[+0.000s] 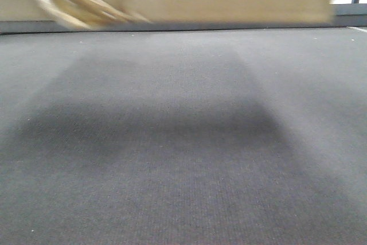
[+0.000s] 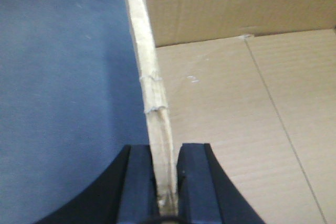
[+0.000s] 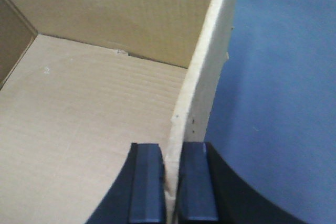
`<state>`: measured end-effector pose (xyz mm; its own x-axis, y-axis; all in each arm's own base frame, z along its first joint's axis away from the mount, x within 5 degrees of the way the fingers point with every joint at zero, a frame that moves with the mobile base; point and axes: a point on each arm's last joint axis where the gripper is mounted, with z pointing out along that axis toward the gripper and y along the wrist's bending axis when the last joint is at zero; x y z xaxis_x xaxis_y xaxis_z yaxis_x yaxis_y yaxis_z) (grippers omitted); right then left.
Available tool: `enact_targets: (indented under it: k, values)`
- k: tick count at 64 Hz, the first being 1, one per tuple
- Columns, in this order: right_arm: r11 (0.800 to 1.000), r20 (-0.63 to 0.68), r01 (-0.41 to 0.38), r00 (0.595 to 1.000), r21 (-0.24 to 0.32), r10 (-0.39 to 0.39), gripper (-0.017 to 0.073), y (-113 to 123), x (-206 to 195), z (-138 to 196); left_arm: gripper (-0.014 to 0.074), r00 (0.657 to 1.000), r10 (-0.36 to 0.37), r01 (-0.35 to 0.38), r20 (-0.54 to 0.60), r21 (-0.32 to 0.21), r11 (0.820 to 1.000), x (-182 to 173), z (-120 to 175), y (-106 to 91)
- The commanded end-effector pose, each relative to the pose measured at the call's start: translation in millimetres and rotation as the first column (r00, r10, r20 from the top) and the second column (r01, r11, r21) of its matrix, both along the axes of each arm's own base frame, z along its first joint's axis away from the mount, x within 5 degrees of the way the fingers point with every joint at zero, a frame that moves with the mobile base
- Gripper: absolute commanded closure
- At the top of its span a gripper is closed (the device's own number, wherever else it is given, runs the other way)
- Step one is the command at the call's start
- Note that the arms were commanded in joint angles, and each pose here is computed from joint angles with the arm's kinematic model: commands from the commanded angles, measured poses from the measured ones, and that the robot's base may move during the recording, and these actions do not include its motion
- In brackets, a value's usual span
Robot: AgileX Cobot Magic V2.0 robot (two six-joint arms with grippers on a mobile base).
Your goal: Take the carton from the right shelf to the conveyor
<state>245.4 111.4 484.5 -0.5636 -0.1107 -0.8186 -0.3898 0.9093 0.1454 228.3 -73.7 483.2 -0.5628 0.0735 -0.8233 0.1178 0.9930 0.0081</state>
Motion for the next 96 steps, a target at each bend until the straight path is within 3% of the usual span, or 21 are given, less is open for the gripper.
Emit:
enact_targets:
  k: [1,16,23,31,36,40,44,47,50,52,61,65,78,83,96]
  values:
    - [0.996,0.015,0.062,0.998,-0.059,-0.062,0.0622,-14,17,-5,0.061,1.0,0.002,-0.002,-0.002,0.051,0.999,27,-12,-6.5]
    - [0.989,-0.112,0.084,0.989,-0.119,-0.097,0.0622,-6,76,-55,0.061,0.994,-0.012,0.025,-0.113,0.113,0.993,89,-66,-32.5]
    - [0.987,-0.157,0.077,0.983,-0.139,-0.099,0.0622,0,98,-79,0.061,0.987,-0.002,0.028,-0.158,0.158,0.987,108,-89,-38.4]
    - [0.985,-0.207,0.067,0.973,-0.161,-0.1,0.0586,5,112,-100,0.0601,0.981,0.01,0.023,-0.194,0.165,0.986,118,-102,-39.8]
    - [0.984,-0.214,0.066,0.972,-0.164,-0.101,0.0445,5,113,-102,0.0531,0.98,0.01,0.02,-0.201,0.148,0.989,118,-103,-39.0]
    - [0.984,-0.209,0.067,0.973,-0.164,-0.101,0.0261,5,113,-102,0.043,0.981,0.011,0.017,-0.195,0.143,0.99,117,-100,-38.1]
    - [0.985,-0.197,0.069,0.975,-0.159,-0.1,0.007,5,112,-97,0.0274,0.983,0.016,0.01,-0.184,0.139,0.99,116,-95,-35.7]
    - [0.985,-0.185,0.071,0.978,-0.155,-0.099,-0.0022,4,111,-92,0.0135,0.985,0.016,0.007,-0.173,0.135,0.991,115,-90,-35.2]
    - [0.986,-0.17,0.073,0.98,-0.149,-0.098,-0.0008,3,108,-84,0.0001,0.985,0.021,0.001,-0.17,0.132,0.991,113,-84,-34.1]
    - [0.987,-0.156,0.075,0.983,-0.143,-0.097,-0.0003,3,106,-79,-0.0036,0.986,0.025,-0.003,-0.166,0.13,0.991,111,-80,-33.2]
    - [0.99,-0.071,0.091,0.993,-0.108,-0.099,0.0057,-5,86,-47,0.0115,0.993,0.034,-0.021,-0.116,0.111,0.994,95,-53,-26.4]
    - [0.988,-0.036,0.109,0.993,-0.111,-0.114,0.0125,-13,77,-35,0.021,0.996,0.042,-0.033,-0.078,0.108,0.994,86,-41,-19.8]
    - [0.971,-0.012,0.208,0.977,-0.12,-0.211,0.0521,-50,57,-17,0.0626,0.987,0.15,-0.144,-0.058,0.098,0.985,69,-25,21.5]
    - [0.958,-0.012,0.259,0.965,-0.12,-0.262,0.0652,-67,54,-18,0.0587,0.978,0.188,-0.178,-0.085,0.115,0.977,66,-31,41.8]
    - [0.933,-0.076,0.33,0.936,-0.146,-0.343,0.0637,-92,47,-63,0.0573,0.966,0.189,-0.181,-0.176,0.063,0.982,53,-70,77.1]
